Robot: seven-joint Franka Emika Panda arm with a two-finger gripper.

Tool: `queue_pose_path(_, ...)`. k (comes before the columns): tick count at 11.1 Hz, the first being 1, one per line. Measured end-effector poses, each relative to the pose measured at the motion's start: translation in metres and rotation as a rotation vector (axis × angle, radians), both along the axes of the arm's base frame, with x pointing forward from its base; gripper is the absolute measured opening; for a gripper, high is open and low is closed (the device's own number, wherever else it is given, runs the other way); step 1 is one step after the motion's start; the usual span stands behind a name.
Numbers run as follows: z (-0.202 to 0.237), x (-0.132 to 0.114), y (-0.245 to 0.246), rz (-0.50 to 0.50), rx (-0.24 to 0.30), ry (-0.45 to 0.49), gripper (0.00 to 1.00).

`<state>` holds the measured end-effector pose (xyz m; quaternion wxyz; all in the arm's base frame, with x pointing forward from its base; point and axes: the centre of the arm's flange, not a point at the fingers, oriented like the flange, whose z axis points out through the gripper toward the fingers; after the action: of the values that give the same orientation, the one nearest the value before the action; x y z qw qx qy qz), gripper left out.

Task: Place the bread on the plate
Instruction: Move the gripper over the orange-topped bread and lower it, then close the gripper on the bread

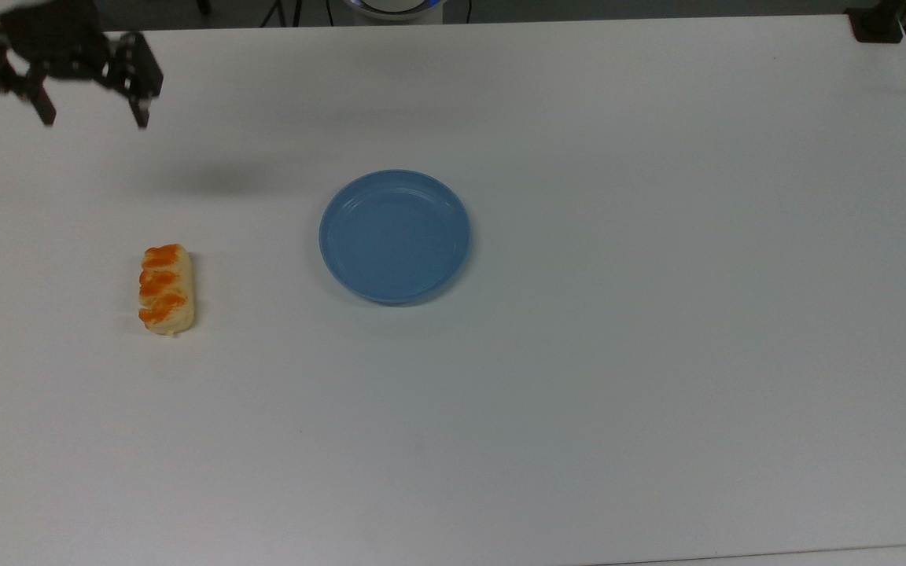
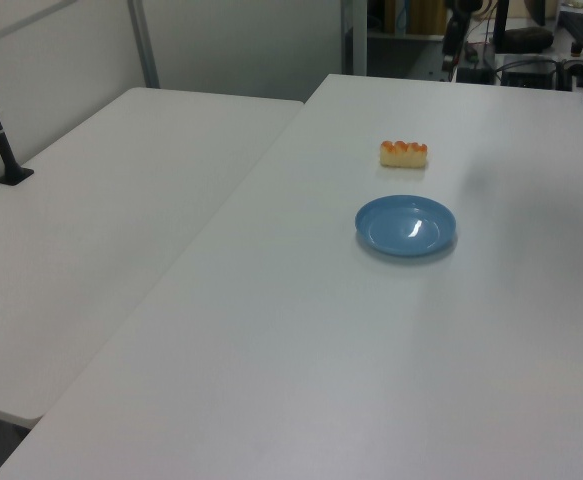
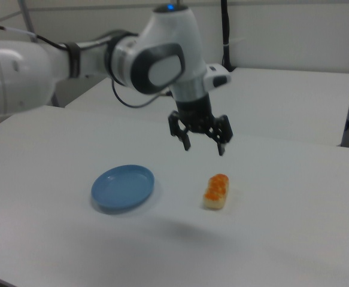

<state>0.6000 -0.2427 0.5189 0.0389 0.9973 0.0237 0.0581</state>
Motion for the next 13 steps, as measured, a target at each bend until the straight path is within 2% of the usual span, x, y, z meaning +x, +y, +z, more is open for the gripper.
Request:
queue_pose_path(3, -0.068, 0.03, -0.009, 0.005, -0.013, -0.003, 1.0)
queue_pose_path(9, -0.151, 0.069, 0.005, -0.076, -0.016, -0.085, 1.0)
queue_pose_path(12, -0.172, 0.071, 0.006, -0.082, -0.01, -0.07, 1.0)
queue_pose_path(13, -0.175, 0.07, 0.007, -0.082, -0.008, -0.065, 0.96)
